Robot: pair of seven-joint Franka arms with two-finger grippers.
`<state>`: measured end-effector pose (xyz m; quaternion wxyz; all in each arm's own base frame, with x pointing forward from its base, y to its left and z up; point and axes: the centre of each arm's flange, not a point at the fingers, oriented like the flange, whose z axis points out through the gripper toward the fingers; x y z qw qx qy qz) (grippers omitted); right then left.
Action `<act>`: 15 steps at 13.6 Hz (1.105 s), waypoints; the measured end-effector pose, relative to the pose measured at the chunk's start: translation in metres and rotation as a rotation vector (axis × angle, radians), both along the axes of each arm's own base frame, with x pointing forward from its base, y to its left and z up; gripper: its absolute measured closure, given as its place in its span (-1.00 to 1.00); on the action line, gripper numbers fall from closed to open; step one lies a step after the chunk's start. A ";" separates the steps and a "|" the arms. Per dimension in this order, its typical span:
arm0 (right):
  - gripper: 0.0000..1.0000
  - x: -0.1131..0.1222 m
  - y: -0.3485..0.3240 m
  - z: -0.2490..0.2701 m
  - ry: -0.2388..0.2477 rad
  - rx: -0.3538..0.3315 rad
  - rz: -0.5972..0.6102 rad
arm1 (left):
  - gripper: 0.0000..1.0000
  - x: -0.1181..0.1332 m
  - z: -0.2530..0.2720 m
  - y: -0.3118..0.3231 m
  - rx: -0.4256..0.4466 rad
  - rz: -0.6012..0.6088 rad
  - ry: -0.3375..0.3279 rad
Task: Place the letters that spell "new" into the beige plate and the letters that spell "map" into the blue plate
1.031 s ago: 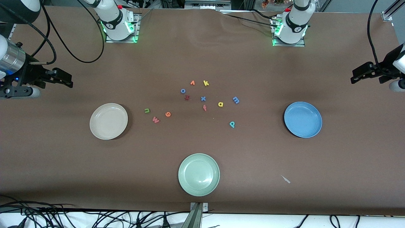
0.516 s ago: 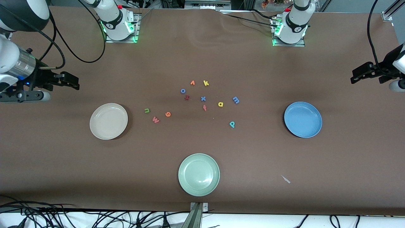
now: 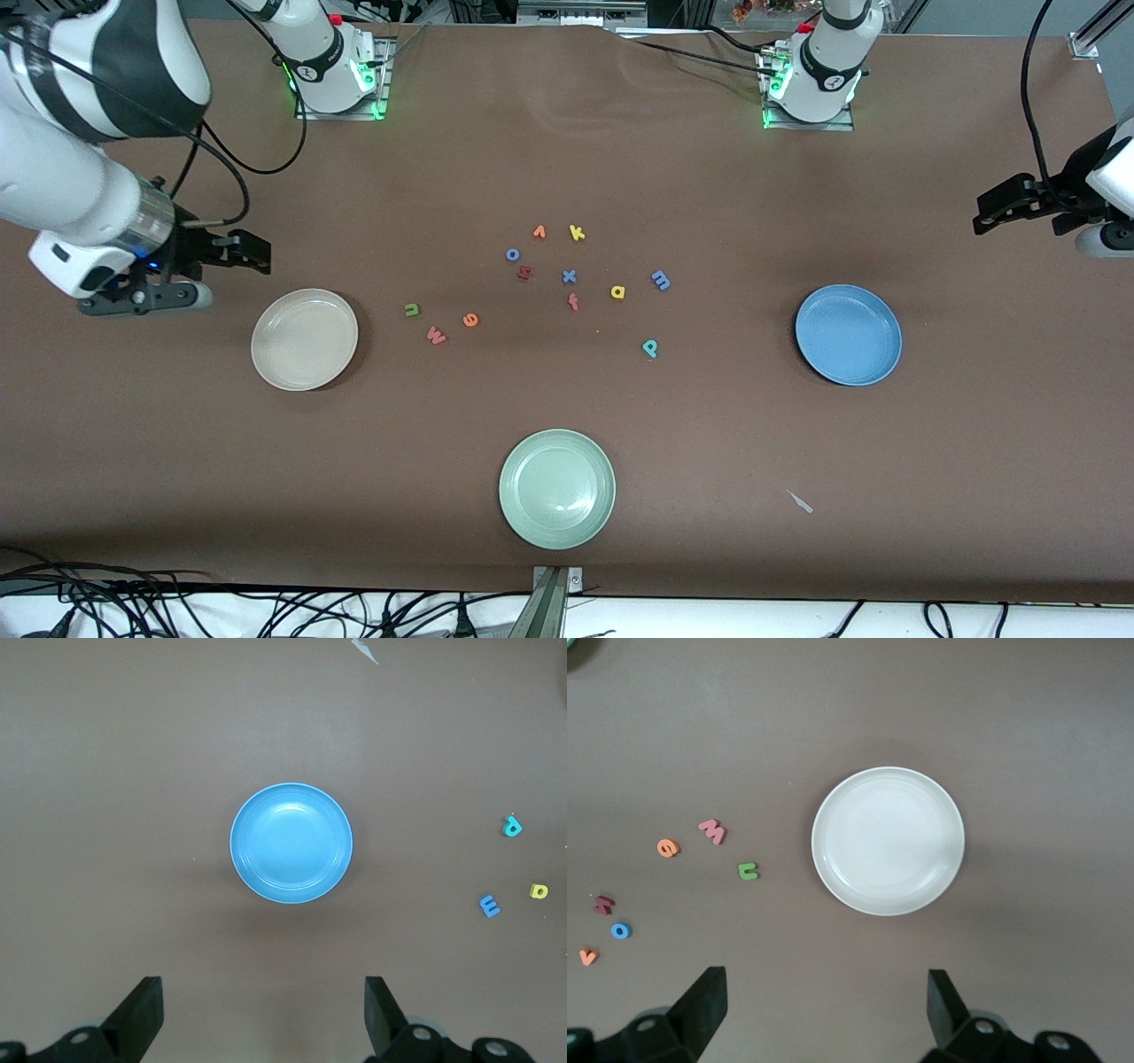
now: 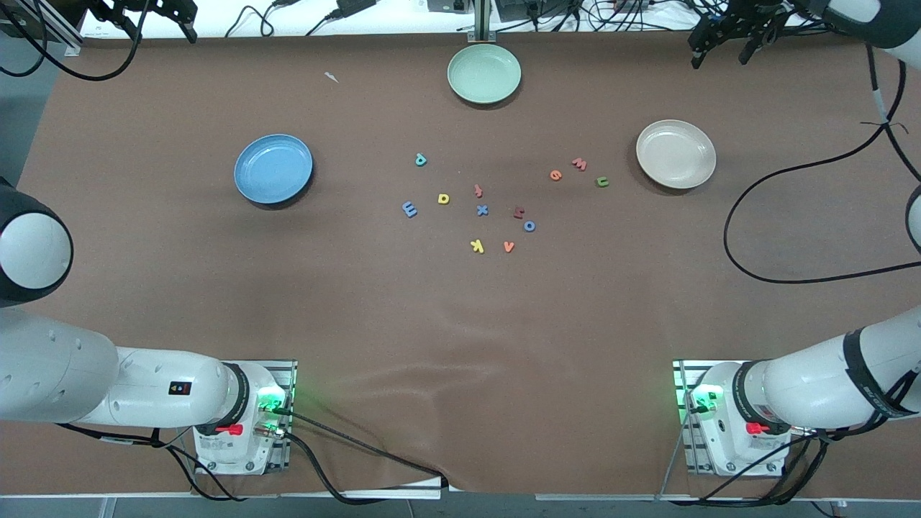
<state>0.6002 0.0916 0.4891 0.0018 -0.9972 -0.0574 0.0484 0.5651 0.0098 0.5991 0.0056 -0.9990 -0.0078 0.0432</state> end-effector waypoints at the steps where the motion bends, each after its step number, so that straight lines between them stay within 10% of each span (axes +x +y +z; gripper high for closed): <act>1: -1.00 0.002 0.003 -0.011 0.005 0.000 0.003 | -1.00 0.004 -0.008 -0.003 0.001 0.024 0.014; 9: -1.00 0.001 0.055 -0.106 -0.010 -0.002 -0.006 | -1.00 0.032 -0.128 -0.159 -0.067 -0.047 0.194; 15: -1.00 -0.024 0.088 -0.174 -0.026 0.026 -0.020 | -1.00 0.017 -0.211 -0.259 -0.050 0.128 0.172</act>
